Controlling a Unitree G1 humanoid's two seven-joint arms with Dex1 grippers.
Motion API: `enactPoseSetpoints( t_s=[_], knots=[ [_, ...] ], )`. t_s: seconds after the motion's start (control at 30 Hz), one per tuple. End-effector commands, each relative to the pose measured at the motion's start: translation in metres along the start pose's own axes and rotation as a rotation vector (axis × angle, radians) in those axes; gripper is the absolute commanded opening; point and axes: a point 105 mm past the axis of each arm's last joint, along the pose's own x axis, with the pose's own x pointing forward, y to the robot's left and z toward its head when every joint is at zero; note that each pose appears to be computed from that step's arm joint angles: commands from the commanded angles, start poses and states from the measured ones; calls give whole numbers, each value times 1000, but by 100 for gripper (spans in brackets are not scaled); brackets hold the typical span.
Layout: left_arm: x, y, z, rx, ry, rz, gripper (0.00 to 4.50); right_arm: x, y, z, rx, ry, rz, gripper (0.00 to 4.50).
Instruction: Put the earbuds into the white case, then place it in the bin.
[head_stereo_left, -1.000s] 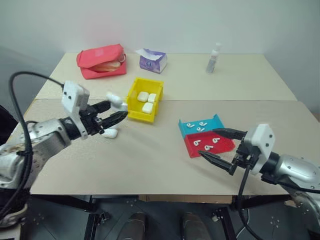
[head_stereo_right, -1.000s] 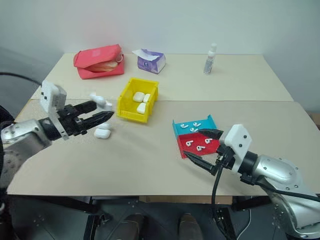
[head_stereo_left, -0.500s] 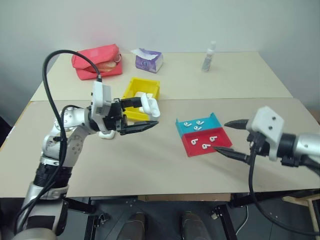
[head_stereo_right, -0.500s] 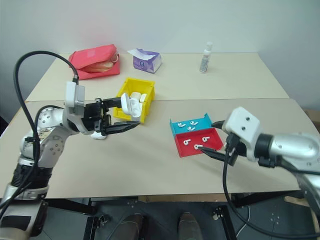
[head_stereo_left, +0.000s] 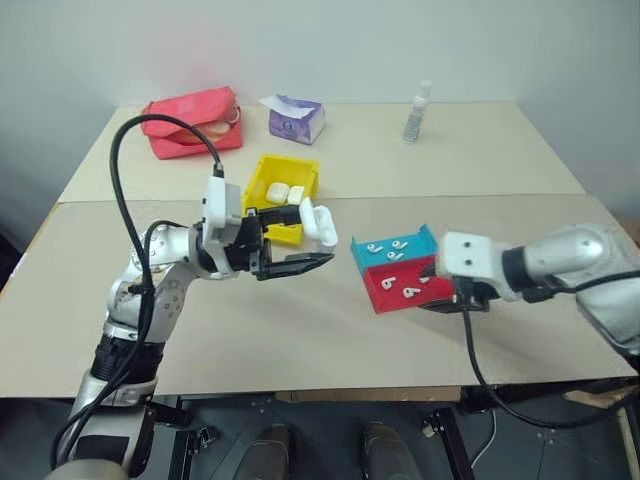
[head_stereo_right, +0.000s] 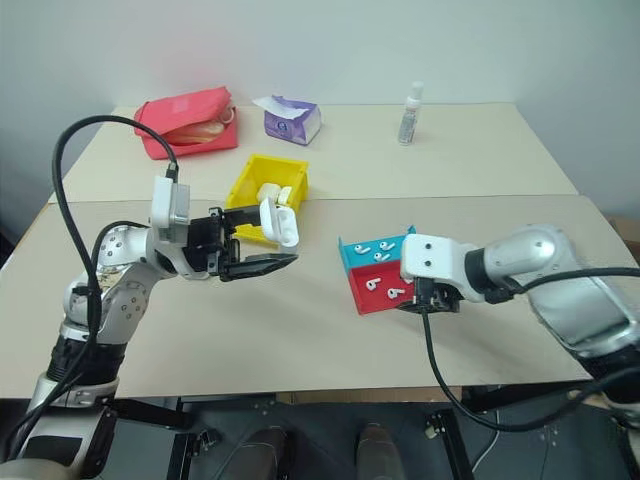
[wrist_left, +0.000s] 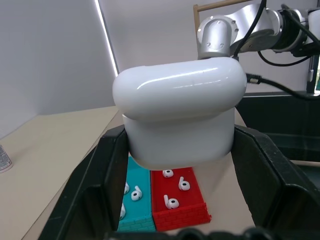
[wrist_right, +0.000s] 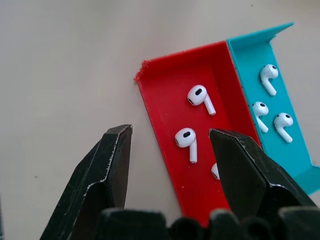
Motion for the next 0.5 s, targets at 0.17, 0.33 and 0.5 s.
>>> enactPoseSetpoints(
  t_s=[0.17,0.33,0.5],
  knots=[
    [0,-3,12,51,-27,15,283,15,-21,-1,-94,59,34,294],
    [-2,-5,11,49,-23,31,283,23,-24,-6,-96,74,84,294],
    [-4,-6,12,48,-19,47,283,31,-26,-9,-109,91,112,294]
  ],
)
